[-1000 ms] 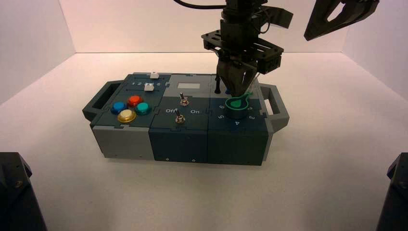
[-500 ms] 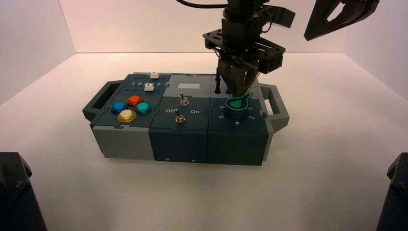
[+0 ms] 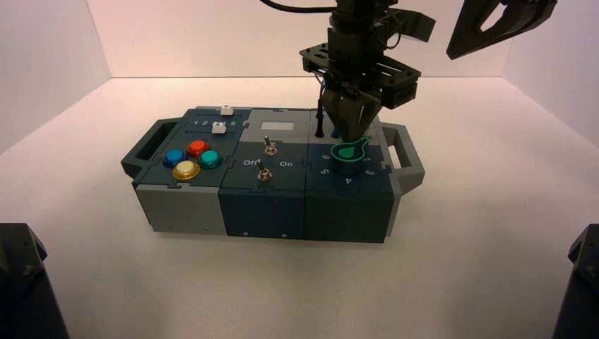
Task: Turn the knob to position 2.
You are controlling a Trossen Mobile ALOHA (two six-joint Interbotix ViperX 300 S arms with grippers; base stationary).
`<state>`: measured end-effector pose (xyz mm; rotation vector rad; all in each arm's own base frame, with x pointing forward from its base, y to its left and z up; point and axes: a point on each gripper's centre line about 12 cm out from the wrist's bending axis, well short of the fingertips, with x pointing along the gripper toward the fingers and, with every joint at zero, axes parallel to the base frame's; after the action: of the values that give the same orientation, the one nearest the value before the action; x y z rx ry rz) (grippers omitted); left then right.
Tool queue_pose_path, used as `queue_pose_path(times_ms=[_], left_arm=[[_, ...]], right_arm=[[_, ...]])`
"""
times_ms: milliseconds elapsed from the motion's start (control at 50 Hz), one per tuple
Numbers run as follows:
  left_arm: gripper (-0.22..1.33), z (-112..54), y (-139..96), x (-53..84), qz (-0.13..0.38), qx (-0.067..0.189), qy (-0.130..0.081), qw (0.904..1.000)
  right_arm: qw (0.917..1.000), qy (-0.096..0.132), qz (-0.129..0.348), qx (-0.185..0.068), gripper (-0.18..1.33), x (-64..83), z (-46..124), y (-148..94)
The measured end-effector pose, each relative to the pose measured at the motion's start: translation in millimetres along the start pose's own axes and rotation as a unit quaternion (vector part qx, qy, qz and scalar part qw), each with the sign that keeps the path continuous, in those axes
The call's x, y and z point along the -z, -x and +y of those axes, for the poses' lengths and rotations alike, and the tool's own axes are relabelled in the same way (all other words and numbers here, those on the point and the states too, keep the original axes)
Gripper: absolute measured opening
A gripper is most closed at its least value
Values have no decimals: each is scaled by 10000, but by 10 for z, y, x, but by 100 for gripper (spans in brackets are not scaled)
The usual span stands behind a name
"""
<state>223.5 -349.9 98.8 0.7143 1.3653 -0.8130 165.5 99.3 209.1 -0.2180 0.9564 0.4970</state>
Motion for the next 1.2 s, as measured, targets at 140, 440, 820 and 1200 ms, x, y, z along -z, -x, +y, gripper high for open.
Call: queue_pose_path(times_ms=[140,440,820,1200], left_arm=[[-16,-19,4,-11,-7,2,-23,10000],[-16,-66,-3,-34,25,13,-72,10000],[-16,-43,1,-46,17,-59,-123,9999],[-16,129,13,-59,-15,-123,6,9999]], right_arm=[[10000,0,-8,0,-14,-1,0,3],[10000,1,-23,-1,-14,-2,0,9],[10000,3,-84,-2,-14,-7,1,35],[10000,3,-92,-2,-14,-9,1,35]])
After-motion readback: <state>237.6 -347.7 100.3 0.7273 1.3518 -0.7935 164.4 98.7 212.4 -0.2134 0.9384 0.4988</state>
